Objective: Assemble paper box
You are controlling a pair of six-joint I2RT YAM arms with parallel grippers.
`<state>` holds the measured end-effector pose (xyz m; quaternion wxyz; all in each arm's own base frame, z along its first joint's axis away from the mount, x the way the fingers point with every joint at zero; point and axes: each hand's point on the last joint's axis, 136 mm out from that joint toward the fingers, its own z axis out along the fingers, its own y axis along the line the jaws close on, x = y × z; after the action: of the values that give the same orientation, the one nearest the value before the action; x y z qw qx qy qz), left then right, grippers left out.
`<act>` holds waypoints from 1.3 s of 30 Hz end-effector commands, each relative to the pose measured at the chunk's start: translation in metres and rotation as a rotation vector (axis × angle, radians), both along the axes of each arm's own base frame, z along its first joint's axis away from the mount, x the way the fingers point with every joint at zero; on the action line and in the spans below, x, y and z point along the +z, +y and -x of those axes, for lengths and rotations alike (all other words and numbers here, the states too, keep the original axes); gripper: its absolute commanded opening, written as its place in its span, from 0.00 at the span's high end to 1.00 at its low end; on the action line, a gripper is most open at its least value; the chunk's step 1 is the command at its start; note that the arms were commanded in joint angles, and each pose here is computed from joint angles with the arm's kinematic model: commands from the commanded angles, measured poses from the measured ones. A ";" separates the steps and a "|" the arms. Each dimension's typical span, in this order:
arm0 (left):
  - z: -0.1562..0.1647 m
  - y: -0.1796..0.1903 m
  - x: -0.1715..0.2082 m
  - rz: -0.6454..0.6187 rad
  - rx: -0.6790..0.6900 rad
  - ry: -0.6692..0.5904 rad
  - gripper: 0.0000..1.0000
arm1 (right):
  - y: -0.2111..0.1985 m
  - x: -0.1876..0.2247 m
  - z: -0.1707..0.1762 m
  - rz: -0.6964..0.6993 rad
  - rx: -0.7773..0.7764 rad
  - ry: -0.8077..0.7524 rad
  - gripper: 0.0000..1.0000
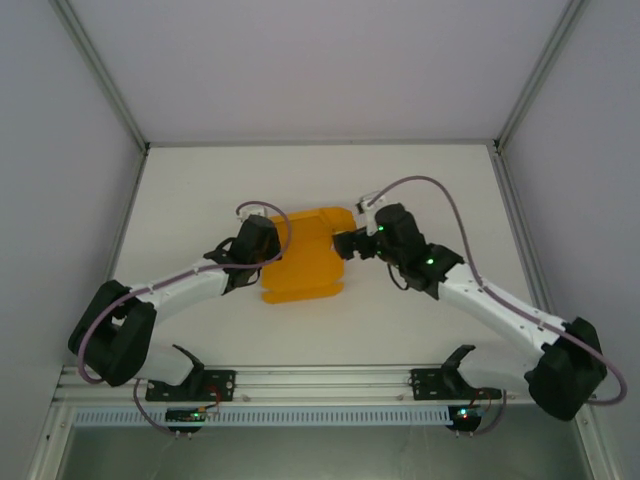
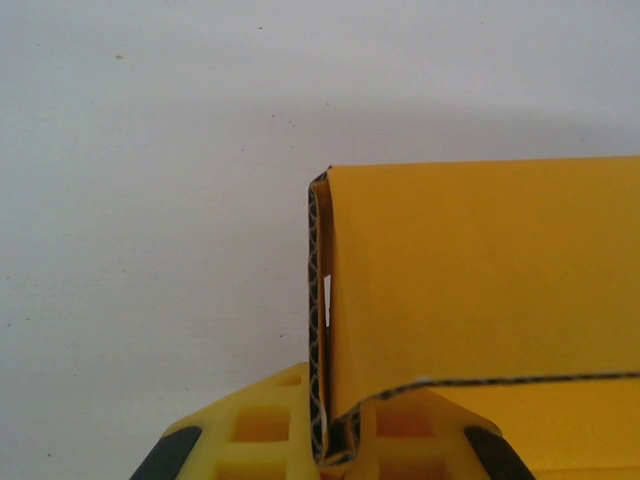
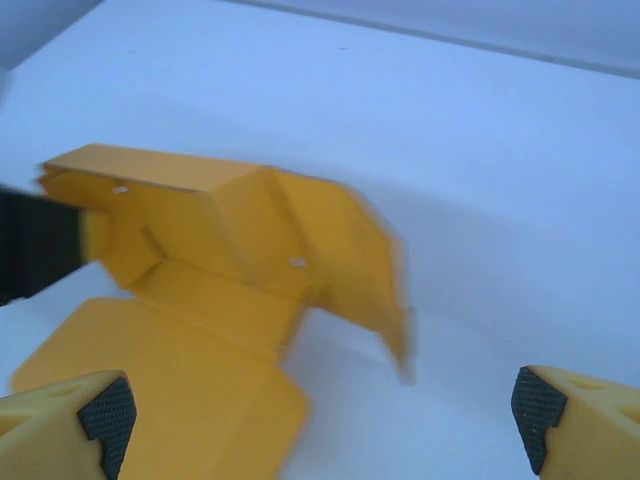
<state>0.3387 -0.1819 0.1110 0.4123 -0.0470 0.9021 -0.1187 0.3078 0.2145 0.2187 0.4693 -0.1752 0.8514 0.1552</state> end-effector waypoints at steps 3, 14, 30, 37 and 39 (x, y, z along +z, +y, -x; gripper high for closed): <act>-0.002 -0.006 0.023 0.020 -0.052 -0.054 1.00 | -0.063 -0.020 -0.020 -0.016 -0.123 0.094 0.01; -0.001 -0.006 0.030 0.022 -0.071 -0.074 1.00 | -0.039 -0.051 -0.050 -0.061 0.103 0.209 0.17; -0.002 -0.006 0.031 0.018 -0.073 -0.084 1.00 | 0.023 -0.062 -0.028 -0.040 0.473 0.219 0.33; -0.004 -0.005 0.030 0.008 -0.072 -0.090 1.00 | 0.053 -0.068 -0.015 0.011 0.561 0.230 0.42; -0.004 -0.006 0.028 0.007 -0.074 -0.087 1.00 | 0.059 -0.072 -0.016 0.026 0.567 0.231 0.42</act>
<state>0.3390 -0.1858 0.1303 0.4325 -0.0121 0.8920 -0.1308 0.3246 0.2662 0.1475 0.3135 -0.3767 0.8214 0.2917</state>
